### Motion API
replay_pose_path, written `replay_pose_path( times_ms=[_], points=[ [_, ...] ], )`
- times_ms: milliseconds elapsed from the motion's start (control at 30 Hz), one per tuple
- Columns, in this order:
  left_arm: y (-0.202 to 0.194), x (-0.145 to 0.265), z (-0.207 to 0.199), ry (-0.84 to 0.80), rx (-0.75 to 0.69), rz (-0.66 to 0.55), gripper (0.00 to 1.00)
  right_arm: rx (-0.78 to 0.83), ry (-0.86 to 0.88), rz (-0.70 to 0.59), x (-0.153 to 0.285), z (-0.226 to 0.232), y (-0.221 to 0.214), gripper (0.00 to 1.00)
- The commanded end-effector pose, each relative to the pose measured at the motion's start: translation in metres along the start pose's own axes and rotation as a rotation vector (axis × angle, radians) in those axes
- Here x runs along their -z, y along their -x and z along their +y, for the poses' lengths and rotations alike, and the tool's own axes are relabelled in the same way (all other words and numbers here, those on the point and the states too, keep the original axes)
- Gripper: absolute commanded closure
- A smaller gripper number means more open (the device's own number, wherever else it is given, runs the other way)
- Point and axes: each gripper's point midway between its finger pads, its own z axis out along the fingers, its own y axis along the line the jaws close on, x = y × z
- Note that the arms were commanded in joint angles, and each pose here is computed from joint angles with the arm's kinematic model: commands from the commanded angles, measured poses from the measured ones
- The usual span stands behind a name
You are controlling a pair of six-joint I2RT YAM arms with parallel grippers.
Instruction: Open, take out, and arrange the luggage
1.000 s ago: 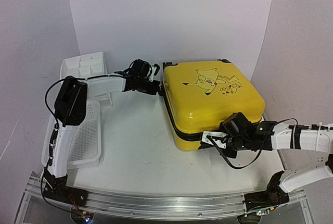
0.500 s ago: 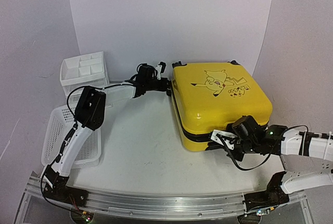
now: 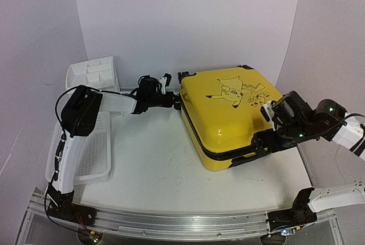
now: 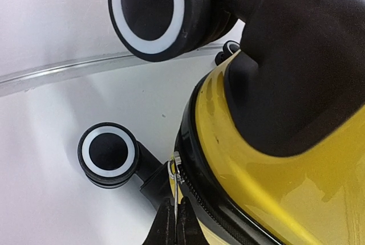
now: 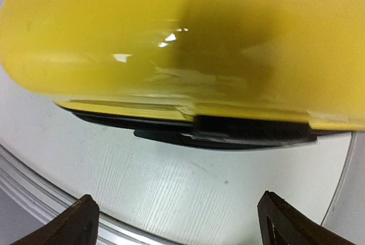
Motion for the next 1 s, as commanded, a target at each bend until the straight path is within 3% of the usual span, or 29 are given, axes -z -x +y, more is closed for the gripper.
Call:
replay_pose_path(
  times_ms=[0,67,167,267,367,633,800,967],
  points=[
    [0.053,0.046,-0.007,0.039,-0.024,-0.11,1.0,-0.413,-0.355,0.071,0.043,-0.069,-0.042,0.02],
    [0.045,0.055,-0.007,0.049,0.002,-0.094,1.0,-0.511,-0.478,0.006,0.056,-0.095,-0.049,0.02],
    [0.032,0.066,-0.012,0.055,0.029,-0.068,1.0,-0.665,-0.522,-0.094,0.064,-0.114,-0.058,0.02],
    [0.015,0.074,-0.026,0.056,0.028,-0.04,1.0,-0.695,-0.484,-0.075,0.049,-0.106,-0.053,0.02],
    [0.004,0.082,-0.038,0.055,0.051,-0.022,1.0,-0.757,-0.49,-0.036,0.038,-0.104,-0.053,0.1],
    [-0.025,0.102,-0.055,0.063,0.095,0.022,1.0,-0.982,-0.186,0.081,-0.035,-0.079,-0.055,0.23],
    [-0.04,0.11,-0.068,0.049,0.108,0.049,1.0,-1.012,-0.14,0.089,-0.049,-0.079,-0.051,0.22],
    [-0.041,0.117,-0.078,0.034,0.115,0.048,1.0,-1.102,-0.076,0.095,-0.067,-0.079,-0.048,0.29]
  ],
)
